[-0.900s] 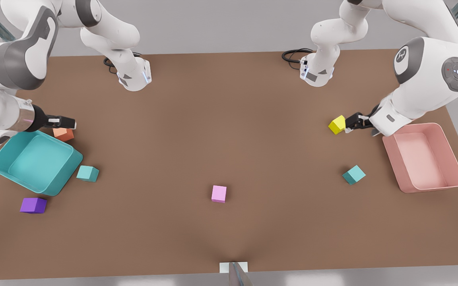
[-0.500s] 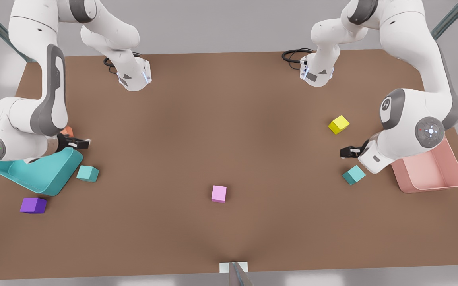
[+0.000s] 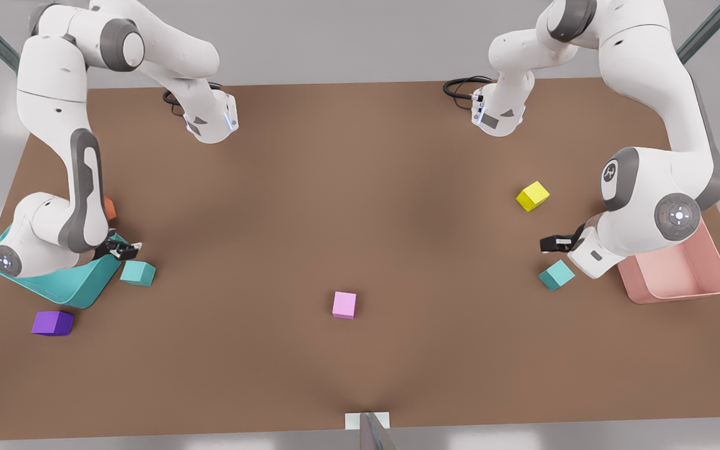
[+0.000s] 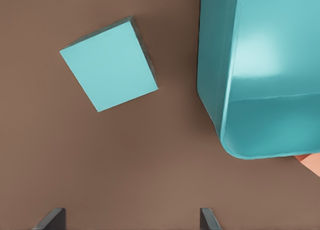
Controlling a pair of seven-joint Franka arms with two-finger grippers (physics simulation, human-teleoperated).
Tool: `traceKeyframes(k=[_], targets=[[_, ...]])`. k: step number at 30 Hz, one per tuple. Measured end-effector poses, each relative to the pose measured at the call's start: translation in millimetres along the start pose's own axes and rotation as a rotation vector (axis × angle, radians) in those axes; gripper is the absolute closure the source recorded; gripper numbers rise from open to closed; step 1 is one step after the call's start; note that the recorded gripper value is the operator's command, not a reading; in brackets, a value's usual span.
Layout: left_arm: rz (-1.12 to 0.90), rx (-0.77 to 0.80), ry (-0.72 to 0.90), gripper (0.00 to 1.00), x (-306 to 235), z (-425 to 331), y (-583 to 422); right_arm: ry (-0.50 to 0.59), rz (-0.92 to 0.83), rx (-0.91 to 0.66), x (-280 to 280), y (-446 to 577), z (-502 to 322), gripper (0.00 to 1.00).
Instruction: Stack the two blue cubes on top of each other
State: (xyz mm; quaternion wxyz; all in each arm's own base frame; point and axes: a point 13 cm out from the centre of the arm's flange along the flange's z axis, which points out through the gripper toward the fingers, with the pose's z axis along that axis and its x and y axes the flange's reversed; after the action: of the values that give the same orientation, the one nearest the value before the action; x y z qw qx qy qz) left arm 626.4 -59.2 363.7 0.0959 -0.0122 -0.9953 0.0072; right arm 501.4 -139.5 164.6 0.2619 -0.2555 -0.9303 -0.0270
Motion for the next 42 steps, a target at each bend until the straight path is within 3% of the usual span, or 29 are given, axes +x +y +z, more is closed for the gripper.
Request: traceKeyframes(k=[9, 21, 42], targets=[[-0.004, -0.001, 0.001, 0.00, 0, 1, 0, 0.003, 0.012, -0.012, -26, 12, 36, 0.00], [0.000, 0.002, 0.011, 0.00, -2, 6, -3, -0.082, -0.123, 0.040, -60, 10, 47, 0.00], [-0.007, -0.002, 0.023, 0.00, 2, 4, -2, -0.069, -0.272, 0.064, -69, 24, 69, 0.00]])
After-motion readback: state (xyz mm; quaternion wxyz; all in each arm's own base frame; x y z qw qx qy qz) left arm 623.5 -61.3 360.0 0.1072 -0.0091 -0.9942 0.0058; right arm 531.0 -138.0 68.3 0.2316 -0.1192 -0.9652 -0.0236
